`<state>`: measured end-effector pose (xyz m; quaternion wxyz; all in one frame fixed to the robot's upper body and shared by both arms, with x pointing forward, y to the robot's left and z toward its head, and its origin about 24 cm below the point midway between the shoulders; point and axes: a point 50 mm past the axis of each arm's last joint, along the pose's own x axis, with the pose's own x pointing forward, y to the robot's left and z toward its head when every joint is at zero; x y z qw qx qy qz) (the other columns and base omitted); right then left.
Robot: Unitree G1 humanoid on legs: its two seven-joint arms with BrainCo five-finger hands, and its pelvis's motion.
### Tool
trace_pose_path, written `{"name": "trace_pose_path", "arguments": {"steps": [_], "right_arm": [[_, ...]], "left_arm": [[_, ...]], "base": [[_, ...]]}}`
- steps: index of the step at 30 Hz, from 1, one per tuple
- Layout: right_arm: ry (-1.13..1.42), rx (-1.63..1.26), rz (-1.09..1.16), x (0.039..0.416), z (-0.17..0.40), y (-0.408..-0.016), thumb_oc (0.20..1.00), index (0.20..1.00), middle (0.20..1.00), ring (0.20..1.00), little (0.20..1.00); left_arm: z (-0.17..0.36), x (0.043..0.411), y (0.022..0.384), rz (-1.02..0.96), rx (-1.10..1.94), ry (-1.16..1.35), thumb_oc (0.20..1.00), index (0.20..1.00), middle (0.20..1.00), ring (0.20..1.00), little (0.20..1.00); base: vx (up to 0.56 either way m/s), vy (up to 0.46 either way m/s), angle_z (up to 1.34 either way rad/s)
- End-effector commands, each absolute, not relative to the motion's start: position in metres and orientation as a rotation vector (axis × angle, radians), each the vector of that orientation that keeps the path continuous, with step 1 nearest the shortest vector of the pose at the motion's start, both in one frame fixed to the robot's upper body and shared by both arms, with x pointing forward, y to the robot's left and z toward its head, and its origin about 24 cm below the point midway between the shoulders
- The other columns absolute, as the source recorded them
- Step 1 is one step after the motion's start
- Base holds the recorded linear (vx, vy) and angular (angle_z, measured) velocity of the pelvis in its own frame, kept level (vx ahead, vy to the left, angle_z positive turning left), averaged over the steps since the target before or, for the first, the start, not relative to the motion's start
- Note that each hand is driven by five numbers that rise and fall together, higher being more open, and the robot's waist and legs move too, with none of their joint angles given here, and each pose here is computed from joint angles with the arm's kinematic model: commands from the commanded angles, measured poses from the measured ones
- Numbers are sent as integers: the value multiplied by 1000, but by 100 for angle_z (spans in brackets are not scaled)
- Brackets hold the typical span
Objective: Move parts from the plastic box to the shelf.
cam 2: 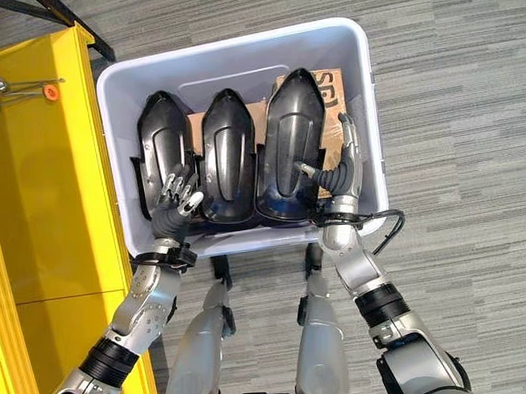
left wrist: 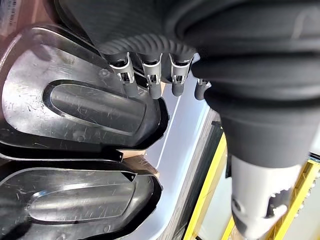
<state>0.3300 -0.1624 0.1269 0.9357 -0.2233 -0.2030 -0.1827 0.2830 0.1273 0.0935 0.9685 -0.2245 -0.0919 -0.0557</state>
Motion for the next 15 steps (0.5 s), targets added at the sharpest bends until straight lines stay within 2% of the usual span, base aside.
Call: {"name": "trace_pose_path", "arguments": {"steps": [1,15], "right_arm": [[-468,-391,-386,328,135,-156,1000,1000,1000,1000,1000],[-385,-414,-457,333,120,-169,1000,1000,1000,1000,1000]], "left_arm": [[111,274,131,-133,-429,-300,1000,1000,1000,1000,1000],[112,274,130,-141,-428,-301,1000,1000,1000,1000,1000]], "base": [[0,0,0],[-4,-1,-4]]}}
